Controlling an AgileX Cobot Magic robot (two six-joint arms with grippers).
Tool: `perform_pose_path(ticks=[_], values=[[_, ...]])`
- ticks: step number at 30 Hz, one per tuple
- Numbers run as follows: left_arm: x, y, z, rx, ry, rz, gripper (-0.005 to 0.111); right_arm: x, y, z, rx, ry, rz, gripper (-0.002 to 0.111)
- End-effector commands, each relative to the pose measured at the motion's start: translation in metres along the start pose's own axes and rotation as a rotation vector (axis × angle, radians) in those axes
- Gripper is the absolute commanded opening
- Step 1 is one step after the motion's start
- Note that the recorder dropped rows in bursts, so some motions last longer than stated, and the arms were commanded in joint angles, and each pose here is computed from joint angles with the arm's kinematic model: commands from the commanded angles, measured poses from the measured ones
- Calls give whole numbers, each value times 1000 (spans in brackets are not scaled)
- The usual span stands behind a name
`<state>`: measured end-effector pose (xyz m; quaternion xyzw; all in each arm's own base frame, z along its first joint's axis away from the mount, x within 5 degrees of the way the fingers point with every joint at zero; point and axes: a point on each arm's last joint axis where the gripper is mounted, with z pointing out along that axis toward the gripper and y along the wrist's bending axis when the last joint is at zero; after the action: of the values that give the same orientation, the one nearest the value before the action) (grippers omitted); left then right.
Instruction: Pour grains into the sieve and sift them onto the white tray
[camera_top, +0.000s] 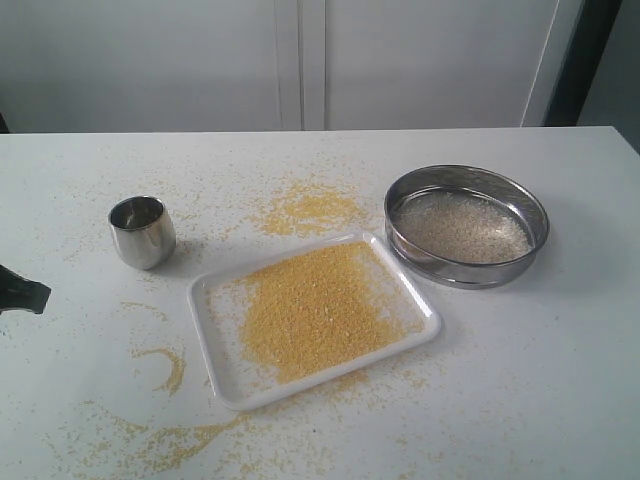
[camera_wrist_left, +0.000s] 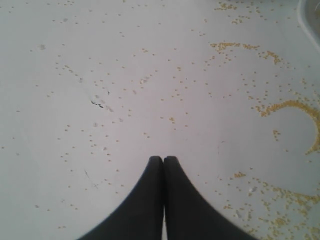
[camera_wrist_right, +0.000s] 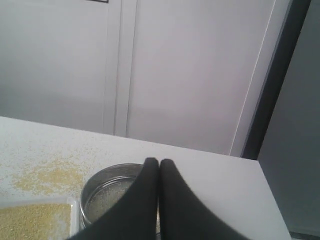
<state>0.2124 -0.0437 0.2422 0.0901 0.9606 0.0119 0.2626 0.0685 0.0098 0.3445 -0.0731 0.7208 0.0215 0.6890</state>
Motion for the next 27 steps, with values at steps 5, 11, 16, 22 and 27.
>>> perform_pose_path(ticks=[5,11,16,22,27], values=[[2,1,-1,-5,3,1,0,10,2,-17,-2,-47,41,0],[2,1,-1,-5,3,1,0,18,2,-13,-3,-23,78,0],[2,1,-1,-5,3,1,0,29,2,-16,7,-29,91,0],[2,1,-1,-5,3,1,0,51,3,-18,9,-11,115,0],[2,1,-1,-5,3,1,0,74,5,-15,14,10,108,0]])
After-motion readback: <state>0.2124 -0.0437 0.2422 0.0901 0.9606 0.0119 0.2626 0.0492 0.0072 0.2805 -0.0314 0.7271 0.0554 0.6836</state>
